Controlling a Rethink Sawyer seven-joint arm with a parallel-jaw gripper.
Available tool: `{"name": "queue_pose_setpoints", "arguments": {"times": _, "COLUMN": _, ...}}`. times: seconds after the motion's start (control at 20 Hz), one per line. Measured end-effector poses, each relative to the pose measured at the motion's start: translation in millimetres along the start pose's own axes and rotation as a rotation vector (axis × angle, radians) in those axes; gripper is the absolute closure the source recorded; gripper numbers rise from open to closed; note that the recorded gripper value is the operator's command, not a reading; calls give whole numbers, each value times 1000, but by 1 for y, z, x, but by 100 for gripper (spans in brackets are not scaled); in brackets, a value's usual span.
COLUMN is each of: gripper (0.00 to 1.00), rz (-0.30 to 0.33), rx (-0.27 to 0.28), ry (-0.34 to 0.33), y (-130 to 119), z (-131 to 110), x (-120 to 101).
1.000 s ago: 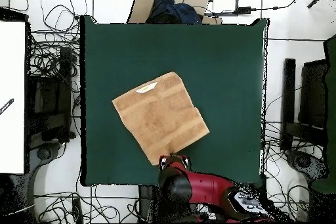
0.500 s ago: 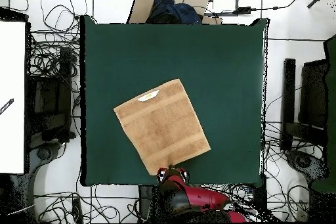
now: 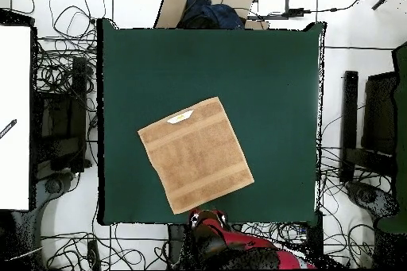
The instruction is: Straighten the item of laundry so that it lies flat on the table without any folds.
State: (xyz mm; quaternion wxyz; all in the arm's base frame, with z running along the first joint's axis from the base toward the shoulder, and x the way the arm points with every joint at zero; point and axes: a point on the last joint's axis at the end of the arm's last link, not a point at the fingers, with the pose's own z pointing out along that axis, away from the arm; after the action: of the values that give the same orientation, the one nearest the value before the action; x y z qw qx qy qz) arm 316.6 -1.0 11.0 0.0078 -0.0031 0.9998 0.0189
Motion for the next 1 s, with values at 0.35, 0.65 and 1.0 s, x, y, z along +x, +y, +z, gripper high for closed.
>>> {"name": "queue_pose_setpoints", "arguments": {"times": 0.35, "gripper": 0, "rz": -2, "rx": 10, "ry": 5, "y": 1, "z": -4, "x": 6}}
{"name": "queue_pose_setpoints", "arguments": {"times": 0.65, "gripper": 0, "rz": -3, "rx": 17, "ry": -25, "y": 0, "z": -7, "x": 1}}
{"name": "queue_pose_setpoints", "arguments": {"times": 1.0, "gripper": 0, "rz": -11, "rx": 46, "ry": -94, "y": -6, "z": -20, "x": -16}}
